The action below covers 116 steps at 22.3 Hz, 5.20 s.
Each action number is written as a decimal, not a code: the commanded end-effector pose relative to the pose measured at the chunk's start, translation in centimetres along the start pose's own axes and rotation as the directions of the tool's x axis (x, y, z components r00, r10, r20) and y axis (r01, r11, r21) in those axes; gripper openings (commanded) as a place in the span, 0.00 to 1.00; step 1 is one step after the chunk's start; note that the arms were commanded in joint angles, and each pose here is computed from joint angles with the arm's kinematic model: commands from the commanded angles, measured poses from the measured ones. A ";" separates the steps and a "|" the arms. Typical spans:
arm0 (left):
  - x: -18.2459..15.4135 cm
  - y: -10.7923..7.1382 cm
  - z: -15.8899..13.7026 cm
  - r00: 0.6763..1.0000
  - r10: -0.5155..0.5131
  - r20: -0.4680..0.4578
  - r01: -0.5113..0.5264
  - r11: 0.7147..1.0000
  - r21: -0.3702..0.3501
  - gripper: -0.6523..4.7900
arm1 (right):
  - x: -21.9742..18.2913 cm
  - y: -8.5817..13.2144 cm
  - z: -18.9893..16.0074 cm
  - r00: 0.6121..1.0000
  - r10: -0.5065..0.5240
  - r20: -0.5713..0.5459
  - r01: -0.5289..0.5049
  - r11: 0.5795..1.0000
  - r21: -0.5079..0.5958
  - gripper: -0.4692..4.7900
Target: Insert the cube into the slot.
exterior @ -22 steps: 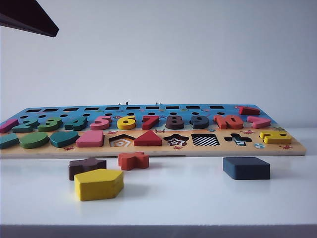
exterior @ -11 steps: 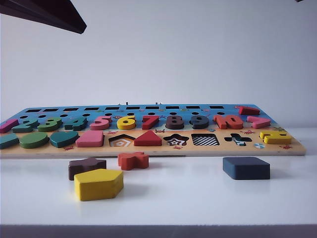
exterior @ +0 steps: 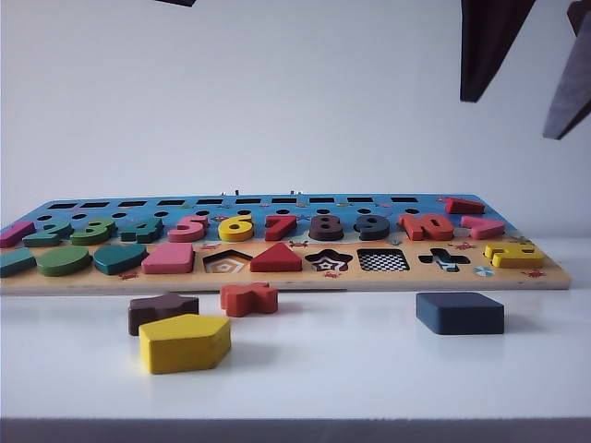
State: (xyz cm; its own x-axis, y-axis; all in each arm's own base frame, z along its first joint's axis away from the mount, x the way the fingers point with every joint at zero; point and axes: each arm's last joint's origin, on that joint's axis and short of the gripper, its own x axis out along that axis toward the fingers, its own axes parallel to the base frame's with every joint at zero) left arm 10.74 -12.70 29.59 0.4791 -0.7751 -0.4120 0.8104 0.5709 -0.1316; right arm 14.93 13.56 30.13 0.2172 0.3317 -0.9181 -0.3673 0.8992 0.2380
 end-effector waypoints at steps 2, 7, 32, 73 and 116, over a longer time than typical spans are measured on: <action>-0.1 -0.1 -0.3 0.999 -0.025 -0.047 0.024 1.000 -0.008 0.15 | 1.3 0.1 0.4 0.996 -0.005 -0.089 0.025 0.974 0.226 0.77; -0.5 -0.1 -0.6 0.998 -0.026 -0.062 0.025 1.000 -0.008 0.15 | 2.7 1.6 0.4 0.990 -0.005 -0.138 0.042 0.962 0.268 0.81; -1.7 -0.1 -1.5 1.000 0.011 -0.021 -0.011 1.000 0.008 0.15 | 9.3 4.8 1.2 0.964 -0.189 -0.188 0.238 0.928 0.287 0.68; -1.7 -0.1 -1.5 1.000 0.011 -0.020 -0.011 1.000 0.007 0.15 | 9.4 5.2 1.6 0.971 -0.204 -0.121 0.232 0.925 0.299 0.28; -1.7 -0.1 -1.5 1.000 0.010 -0.015 -0.010 1.000 0.008 0.15 | 1.2 -1.3 0.2 0.938 0.199 0.283 -0.222 0.974 0.051 0.21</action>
State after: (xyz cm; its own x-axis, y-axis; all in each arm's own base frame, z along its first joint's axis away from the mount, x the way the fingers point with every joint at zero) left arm 9.31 -11.03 28.69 0.4757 -0.7586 -0.4454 0.8054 0.5791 -0.1261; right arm 15.71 12.55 28.72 0.3883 0.5618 -0.7305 -0.3863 0.8189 0.4244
